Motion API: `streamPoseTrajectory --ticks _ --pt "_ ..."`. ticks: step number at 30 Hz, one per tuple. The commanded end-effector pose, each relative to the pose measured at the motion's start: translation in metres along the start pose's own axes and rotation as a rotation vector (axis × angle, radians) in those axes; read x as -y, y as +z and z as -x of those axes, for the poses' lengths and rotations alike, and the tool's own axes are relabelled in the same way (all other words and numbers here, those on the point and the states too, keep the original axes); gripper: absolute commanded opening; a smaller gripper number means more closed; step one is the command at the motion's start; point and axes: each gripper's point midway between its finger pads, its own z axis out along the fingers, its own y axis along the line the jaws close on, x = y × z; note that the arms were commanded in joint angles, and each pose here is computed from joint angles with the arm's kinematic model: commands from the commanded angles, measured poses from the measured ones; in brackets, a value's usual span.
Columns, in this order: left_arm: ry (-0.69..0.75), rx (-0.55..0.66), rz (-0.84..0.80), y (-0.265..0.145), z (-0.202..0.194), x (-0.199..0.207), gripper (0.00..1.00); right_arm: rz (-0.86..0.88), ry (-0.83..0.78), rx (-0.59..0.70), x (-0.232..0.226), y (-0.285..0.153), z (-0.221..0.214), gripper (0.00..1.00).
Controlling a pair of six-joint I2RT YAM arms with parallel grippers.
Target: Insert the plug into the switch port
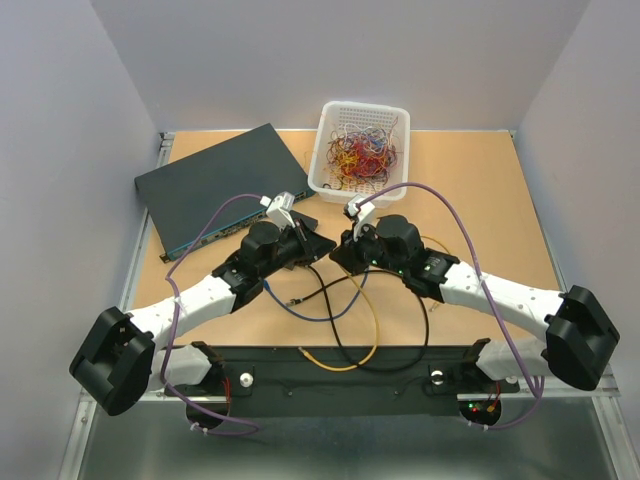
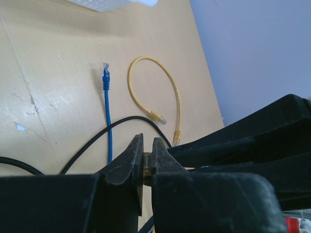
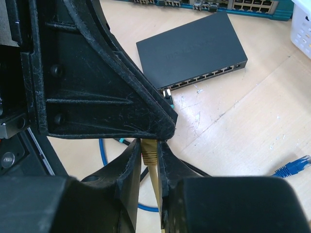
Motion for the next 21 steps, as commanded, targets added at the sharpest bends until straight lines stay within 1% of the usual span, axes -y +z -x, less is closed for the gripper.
streamPoseTrajectory --ticks 1,2,4,6,7,8,9,11,18,21 --pt "0.013 0.050 -0.097 -0.003 0.018 0.031 0.00 0.026 -0.010 0.070 -0.006 -0.001 0.015 0.00" --pt "0.016 0.054 -0.097 -0.003 0.020 0.031 0.05 0.034 -0.011 0.072 -0.008 -0.003 0.014 0.00" --pt "0.020 0.056 -0.099 -0.003 0.020 0.031 0.07 0.040 -0.011 0.071 -0.009 -0.004 0.011 0.00" --pt "0.022 0.063 -0.105 -0.004 0.021 0.033 0.00 0.044 -0.010 0.068 -0.009 -0.006 0.008 0.00" --pt "0.023 0.065 -0.106 -0.004 0.022 0.033 0.00 0.044 -0.011 0.067 -0.009 -0.006 0.008 0.01" --pt "0.023 0.066 -0.105 -0.005 0.022 0.033 0.00 0.043 -0.008 0.064 -0.009 -0.006 0.006 0.16" --pt "0.023 0.066 -0.105 -0.005 0.021 0.033 0.00 0.043 -0.006 0.064 -0.009 -0.007 0.005 0.25" --pt "0.023 0.067 -0.106 -0.005 0.022 0.033 0.00 0.036 -0.005 0.067 -0.007 -0.009 0.005 0.33" --pt "0.024 0.072 -0.110 -0.007 0.023 0.034 0.00 0.012 -0.008 0.081 -0.004 -0.012 0.007 0.35" --pt "0.022 0.073 -0.107 -0.007 0.022 0.033 0.00 0.008 -0.004 0.091 -0.003 -0.014 0.010 0.31"
